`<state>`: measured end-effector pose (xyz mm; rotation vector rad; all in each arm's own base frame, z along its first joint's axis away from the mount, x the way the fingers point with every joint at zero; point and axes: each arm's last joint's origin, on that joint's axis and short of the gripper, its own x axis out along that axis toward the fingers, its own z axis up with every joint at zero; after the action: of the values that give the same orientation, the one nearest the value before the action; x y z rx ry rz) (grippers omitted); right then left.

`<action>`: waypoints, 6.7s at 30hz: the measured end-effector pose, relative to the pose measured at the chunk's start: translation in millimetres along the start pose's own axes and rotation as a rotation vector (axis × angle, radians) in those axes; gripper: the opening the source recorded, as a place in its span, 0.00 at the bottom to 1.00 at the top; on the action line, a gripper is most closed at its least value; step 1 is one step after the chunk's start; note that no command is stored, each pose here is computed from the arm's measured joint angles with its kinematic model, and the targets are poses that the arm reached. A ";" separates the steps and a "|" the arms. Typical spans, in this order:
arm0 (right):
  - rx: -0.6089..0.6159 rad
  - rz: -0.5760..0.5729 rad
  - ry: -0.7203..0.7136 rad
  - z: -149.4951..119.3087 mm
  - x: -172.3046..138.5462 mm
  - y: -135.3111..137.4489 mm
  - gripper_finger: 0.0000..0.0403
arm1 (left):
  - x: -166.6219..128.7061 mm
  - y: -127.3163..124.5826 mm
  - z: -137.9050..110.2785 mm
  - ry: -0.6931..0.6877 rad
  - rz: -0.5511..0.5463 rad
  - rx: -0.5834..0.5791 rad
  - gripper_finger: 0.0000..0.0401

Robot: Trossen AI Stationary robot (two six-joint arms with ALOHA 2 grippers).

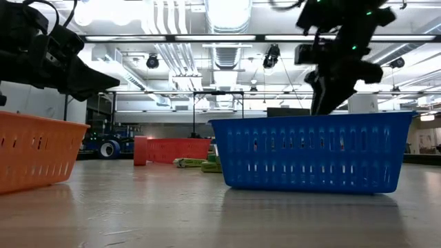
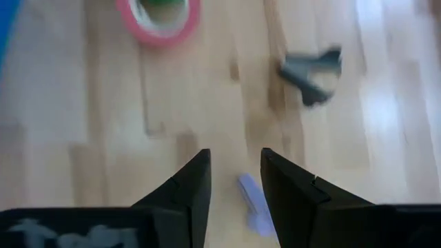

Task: Pick and place Stapler, Stapler remover, tape
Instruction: Put the purple stapler remover into the blue bin, then put the black stapler remover into the blue bin

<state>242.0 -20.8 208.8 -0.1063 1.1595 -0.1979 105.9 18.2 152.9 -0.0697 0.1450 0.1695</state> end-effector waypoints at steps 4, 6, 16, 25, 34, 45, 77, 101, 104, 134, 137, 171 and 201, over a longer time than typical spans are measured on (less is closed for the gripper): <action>-0.042 0.001 0.114 10.2 15.9 -5.4 0.33 | 0.0 0.0 0.0 0.000 0.000 0.000 0.02; -0.074 0.008 0.156 15.1 23.6 -5.9 0.35 | 0.0 0.0 0.0 0.000 0.000 0.000 0.02; -0.196 0.037 0.395 20.7 56.5 -4.3 0.44 | 0.0 0.0 -0.1 0.001 0.000 0.000 0.02; -0.232 0.000 0.432 21.4 66.0 -6.0 0.42 | 0.0 0.0 -0.1 0.001 0.000 0.000 0.02; -0.214 -0.001 0.470 10.8 73.2 -12.6 0.37 | 0.0 0.0 -0.1 0.001 0.000 0.000 0.02; -0.206 0.000 0.454 10.7 74.9 -13.0 0.21 | 0.0 0.0 -0.1 0.001 0.000 0.000 0.02; -0.056 0.369 -0.005 109.1 -2.7 62.6 0.11 | 0.1 0.0 -0.1 0.002 0.000 0.000 0.02; -0.030 0.432 -0.018 87.2 -2.5 128.3 0.11 | 0.1 0.0 -0.1 0.002 0.000 0.000 0.02; -0.022 0.437 -0.029 82.5 4.3 131.0 0.11 | 0.1 0.0 -0.1 0.002 0.000 0.000 0.02; 0.098 0.400 0.029 70.8 18.0 134.9 0.26 | 0.1 0.0 -0.1 0.002 0.000 0.000 0.02; 0.073 0.383 -0.020 78.8 11.0 134.1 0.27 | 0.1 0.0 -0.1 0.002 0.000 0.000 0.02; -0.494 -0.205 0.171 54.5 65.1 0.1 0.29 | 0.1 0.0 -0.1 0.002 0.000 0.000 0.02; -0.434 -0.251 0.140 31.9 91.1 -29.8 0.25 | 0.1 0.0 -0.1 0.002 0.000 0.000 0.02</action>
<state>303.3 -69.7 145.1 -0.6311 1.3143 -0.1740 106.0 18.2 152.8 -0.0699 0.1465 0.1695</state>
